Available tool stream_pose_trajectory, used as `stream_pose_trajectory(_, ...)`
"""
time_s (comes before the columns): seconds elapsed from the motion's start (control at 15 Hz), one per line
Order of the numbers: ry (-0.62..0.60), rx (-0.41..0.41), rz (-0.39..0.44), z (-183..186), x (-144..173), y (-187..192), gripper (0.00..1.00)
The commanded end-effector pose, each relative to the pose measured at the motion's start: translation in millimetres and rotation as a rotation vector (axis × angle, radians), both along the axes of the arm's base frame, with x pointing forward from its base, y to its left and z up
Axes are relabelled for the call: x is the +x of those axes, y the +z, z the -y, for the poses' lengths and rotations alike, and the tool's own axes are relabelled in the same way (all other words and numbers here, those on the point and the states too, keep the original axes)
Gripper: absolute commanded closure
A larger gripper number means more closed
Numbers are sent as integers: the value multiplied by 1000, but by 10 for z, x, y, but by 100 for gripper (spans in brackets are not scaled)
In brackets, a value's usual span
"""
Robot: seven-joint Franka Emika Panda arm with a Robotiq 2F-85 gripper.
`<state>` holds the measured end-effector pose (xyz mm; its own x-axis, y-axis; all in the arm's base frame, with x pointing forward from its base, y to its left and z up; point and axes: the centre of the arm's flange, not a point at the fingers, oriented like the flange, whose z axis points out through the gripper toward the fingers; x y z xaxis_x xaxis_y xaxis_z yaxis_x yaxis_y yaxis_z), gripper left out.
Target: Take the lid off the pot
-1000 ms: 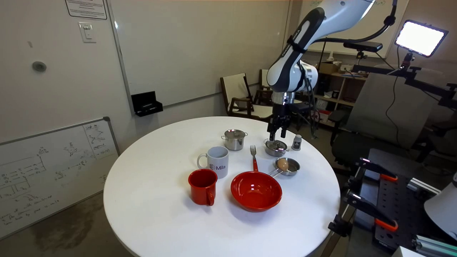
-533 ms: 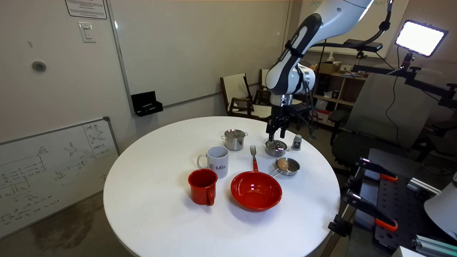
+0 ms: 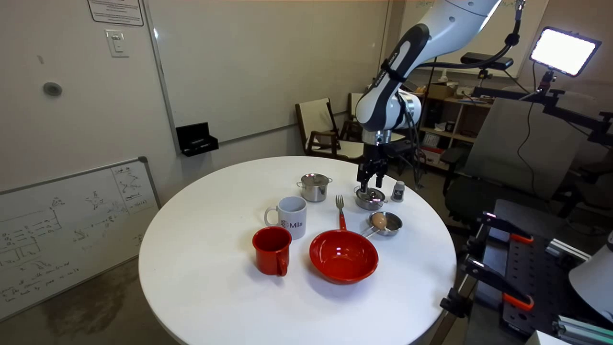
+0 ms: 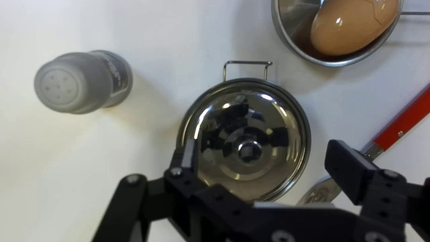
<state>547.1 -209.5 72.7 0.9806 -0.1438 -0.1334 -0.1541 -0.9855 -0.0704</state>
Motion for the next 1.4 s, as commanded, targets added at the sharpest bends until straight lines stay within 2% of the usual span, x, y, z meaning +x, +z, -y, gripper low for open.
stream_pose_trajectory(0.0, -14, -19, -8, 19, 72, -50, 35)
stream_pose_trajectory(0.47, -35, -26, -7, 40, 82, -34, 89)
stream_pose_trajectory(0.53, -37, -26, -8, 46, 80, -33, 93)
stream_pose_trajectory(0.6, -38, -26, -8, 49, 76, -33, 95)
stream_pose_trajectory(0.73, -42, -25, -8, 51, 72, -32, 90)
stream_pose_trajectory(0.87, -51, -29, 5, 57, 44, 50, 90)
stream_pose_trajectory(1.13, -57, -66, 47, 107, 17, 448, 90)
stream_pose_trajectory(1.33, -43, -82, 65, 203, 109, 672, 90)
